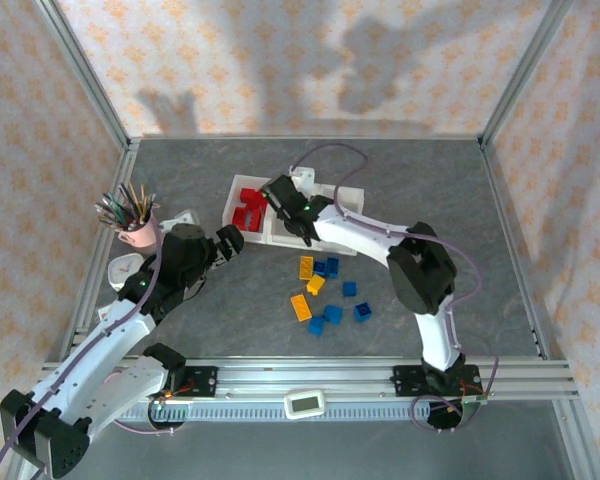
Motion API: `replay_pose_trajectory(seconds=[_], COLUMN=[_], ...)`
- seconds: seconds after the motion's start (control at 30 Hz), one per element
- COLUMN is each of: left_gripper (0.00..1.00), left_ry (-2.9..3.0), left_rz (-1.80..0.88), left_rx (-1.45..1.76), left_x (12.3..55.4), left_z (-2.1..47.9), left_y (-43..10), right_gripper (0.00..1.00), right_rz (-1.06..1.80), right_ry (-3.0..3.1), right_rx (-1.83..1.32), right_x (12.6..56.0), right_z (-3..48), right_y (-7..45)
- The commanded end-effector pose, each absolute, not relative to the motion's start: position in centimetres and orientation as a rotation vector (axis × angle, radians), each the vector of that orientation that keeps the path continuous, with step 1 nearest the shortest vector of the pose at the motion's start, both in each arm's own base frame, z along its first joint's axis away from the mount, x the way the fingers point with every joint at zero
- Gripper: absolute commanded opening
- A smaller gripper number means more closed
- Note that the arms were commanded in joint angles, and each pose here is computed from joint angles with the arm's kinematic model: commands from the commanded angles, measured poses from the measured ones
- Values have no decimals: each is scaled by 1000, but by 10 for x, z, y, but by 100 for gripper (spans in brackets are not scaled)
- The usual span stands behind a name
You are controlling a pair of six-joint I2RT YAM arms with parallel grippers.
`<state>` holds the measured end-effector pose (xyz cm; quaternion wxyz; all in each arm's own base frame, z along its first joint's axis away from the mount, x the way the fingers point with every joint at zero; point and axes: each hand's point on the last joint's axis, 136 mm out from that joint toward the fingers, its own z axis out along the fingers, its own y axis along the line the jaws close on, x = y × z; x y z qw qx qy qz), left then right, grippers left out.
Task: Sort the legos into containers by color
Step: Place the lego in the container.
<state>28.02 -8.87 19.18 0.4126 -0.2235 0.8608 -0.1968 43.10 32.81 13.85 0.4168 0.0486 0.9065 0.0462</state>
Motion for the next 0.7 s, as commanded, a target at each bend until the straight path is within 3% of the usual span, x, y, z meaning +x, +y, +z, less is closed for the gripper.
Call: replay_pose_trajectory(seconds=[0.0,0.37,0.67], left_gripper=[99,99,99], left_ry=[2102,2100,2127], left_rz=[-532,-538,-534], left_rx=[-517,-505,-482], left_x=[294,299,288], left_z=[216,218,216], left_y=[-95,-99,-97], right_gripper=[30,50,57], right_rz=[59,75,157], right_ry=[2287,2271,2312], right_rx=[79,74,32], right_x=[447,467,420], right_z=[128,143,162], right_y=[330,333,325])
